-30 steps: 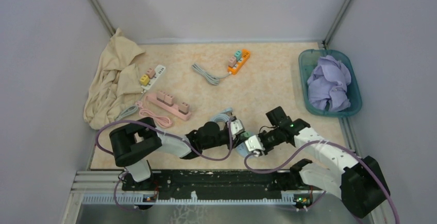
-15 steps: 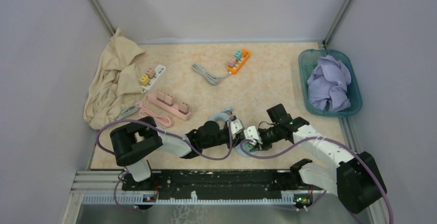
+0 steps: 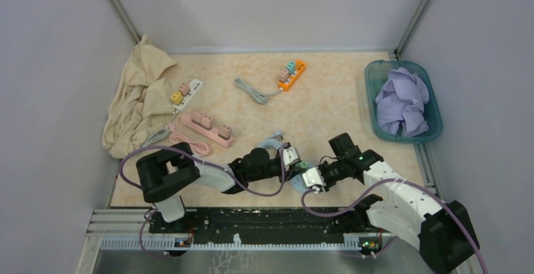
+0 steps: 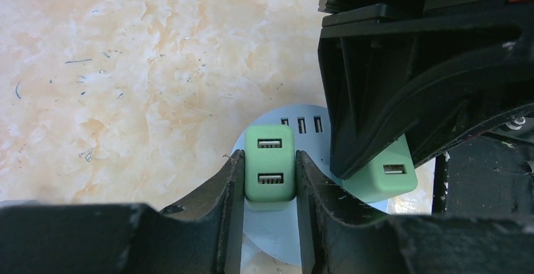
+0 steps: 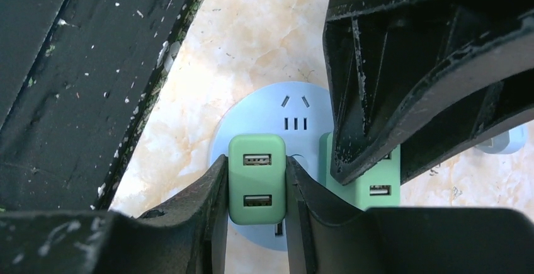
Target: Pull the plug off the socket
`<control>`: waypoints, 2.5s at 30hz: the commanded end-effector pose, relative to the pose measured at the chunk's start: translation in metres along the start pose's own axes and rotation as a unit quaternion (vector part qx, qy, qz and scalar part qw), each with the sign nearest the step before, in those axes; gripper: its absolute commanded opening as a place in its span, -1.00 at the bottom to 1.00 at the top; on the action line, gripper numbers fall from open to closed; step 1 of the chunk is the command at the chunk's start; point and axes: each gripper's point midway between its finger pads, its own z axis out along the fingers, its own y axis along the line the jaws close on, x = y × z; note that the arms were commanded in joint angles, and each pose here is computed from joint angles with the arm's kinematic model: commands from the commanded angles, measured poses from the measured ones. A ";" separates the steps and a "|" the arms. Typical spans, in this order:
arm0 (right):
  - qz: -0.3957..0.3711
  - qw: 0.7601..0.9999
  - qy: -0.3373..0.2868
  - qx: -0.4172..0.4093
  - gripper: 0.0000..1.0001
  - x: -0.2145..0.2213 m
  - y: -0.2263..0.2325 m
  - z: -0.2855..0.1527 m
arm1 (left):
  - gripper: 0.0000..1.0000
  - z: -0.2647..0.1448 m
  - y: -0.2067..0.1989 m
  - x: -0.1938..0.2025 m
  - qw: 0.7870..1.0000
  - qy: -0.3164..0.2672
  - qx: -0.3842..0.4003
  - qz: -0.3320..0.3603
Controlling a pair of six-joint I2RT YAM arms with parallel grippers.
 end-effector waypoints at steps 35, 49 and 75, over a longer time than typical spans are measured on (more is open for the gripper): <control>0.015 0.999 -0.020 0.040 -1.00 -0.020 -0.037 0.003 | -0.99 -0.010 -0.014 0.055 0.995 0.094 0.036 -0.005; 0.112 0.986 -0.031 0.118 -1.00 -0.017 -0.076 -0.019 | -0.99 -0.016 -0.012 0.060 0.995 0.098 0.029 -0.007; 0.069 0.985 -0.093 0.127 -1.00 -0.052 -0.077 0.000 | -0.99 -0.015 -0.020 0.071 0.992 0.117 0.053 -0.008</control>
